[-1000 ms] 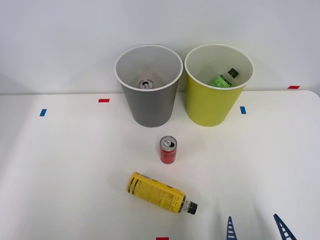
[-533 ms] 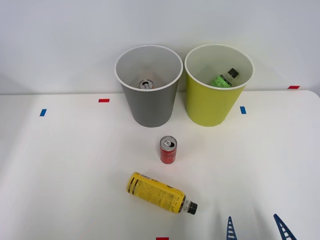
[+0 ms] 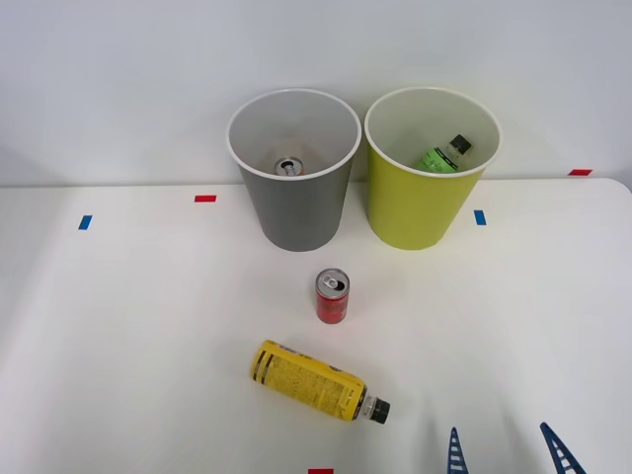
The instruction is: Put cans in the gray bin, plastic bottles in the light green bin
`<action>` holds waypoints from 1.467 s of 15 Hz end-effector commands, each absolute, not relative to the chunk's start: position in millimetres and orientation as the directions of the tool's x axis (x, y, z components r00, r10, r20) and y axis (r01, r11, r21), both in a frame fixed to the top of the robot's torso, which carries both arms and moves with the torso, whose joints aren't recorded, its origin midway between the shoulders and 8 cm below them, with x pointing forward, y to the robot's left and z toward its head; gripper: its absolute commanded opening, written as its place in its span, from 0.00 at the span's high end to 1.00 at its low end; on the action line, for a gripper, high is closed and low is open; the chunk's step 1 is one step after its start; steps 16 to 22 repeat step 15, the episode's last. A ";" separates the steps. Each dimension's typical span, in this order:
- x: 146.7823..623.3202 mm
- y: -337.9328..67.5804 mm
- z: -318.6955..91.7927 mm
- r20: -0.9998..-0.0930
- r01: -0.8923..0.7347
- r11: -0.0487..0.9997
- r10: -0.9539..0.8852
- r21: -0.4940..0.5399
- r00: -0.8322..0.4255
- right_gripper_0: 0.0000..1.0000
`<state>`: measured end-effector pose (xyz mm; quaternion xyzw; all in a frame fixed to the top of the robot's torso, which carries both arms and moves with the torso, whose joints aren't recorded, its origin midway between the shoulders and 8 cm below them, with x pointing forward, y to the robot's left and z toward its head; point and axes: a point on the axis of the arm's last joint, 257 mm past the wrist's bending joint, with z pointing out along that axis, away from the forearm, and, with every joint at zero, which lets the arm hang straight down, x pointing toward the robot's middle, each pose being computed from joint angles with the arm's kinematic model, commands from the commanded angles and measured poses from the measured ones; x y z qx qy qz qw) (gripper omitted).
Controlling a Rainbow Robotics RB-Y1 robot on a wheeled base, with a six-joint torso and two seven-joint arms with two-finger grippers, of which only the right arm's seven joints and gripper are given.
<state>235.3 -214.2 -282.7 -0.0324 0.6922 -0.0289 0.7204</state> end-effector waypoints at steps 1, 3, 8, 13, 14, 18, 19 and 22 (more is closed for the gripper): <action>235.3 -214.2 -282.7 -0.995 -0.003 0.996 -0.087 -0.087 0.040 0.00; 235.3 -214.2 -282.7 -0.995 -0.003 0.996 -0.087 -0.087 0.040 0.00; 235.3 -214.2 -282.7 -0.995 -0.003 0.996 -0.087 -0.087 0.040 0.00; 235.3 -214.2 -282.7 -0.995 -0.003 0.996 -0.087 -0.087 0.040 0.00; 235.3 -214.2 -282.7 -0.995 -0.003 0.996 -0.087 -0.087 0.040 0.00; 235.3 -214.2 -282.7 -0.995 -0.003 0.996 -0.087 -0.087 0.040 0.00; 235.3 -214.2 -282.7 -0.995 -0.003 0.996 -0.087 -0.087 0.040 0.00; 235.3 -214.2 -282.7 -0.995 -0.003 0.996 -0.087 -0.087 0.040 0.00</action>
